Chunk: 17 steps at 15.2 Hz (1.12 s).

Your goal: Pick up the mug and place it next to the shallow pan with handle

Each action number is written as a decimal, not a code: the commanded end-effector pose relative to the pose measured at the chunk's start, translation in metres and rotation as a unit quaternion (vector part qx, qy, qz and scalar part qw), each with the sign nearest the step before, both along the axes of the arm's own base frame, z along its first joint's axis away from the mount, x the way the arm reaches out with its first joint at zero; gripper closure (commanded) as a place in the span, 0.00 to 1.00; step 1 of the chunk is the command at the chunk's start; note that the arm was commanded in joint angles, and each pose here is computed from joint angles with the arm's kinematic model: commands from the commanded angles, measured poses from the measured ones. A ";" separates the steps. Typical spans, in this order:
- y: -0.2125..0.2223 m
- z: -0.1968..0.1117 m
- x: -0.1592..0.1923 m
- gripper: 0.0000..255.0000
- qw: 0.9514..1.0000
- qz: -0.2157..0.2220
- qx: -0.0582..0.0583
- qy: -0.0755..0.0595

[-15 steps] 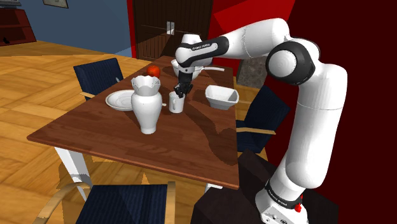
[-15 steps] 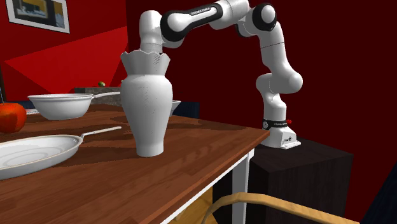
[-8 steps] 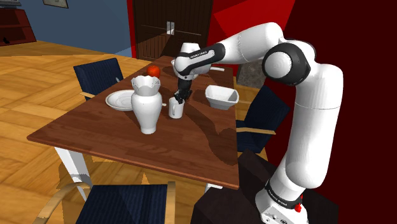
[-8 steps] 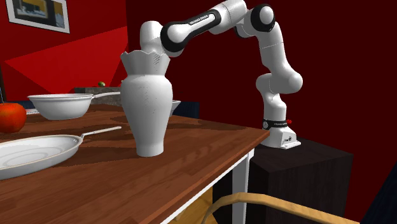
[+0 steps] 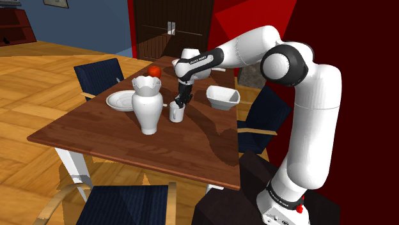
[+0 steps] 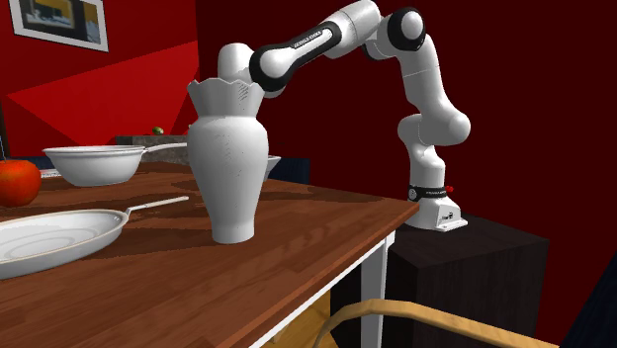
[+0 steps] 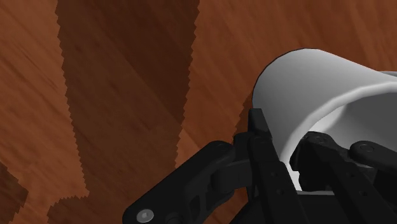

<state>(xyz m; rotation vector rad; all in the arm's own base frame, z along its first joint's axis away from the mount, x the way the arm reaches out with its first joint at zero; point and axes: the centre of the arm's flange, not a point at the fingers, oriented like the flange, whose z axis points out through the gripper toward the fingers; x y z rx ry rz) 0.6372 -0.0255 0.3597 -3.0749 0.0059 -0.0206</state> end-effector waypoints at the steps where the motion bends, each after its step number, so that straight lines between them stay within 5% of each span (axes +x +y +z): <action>1: 0.000 0.000 0.000 1.00 1.000 0.000 0.000 0.000; 3: 0.000 0.000 0.000 1.00 1.000 0.000 0.000 0.000; 4: 0.000 0.000 0.000 0.00 1.000 0.000 0.000 0.000; 9: 0.000 0.000 0.000 0.00 1.000 0.000 0.000 0.000; 13: -0.003 0.050 -0.001 0.00 1.000 0.000 0.000 0.000; 17: -0.003 0.050 -0.001 0.00 1.000 0.000 0.000 0.000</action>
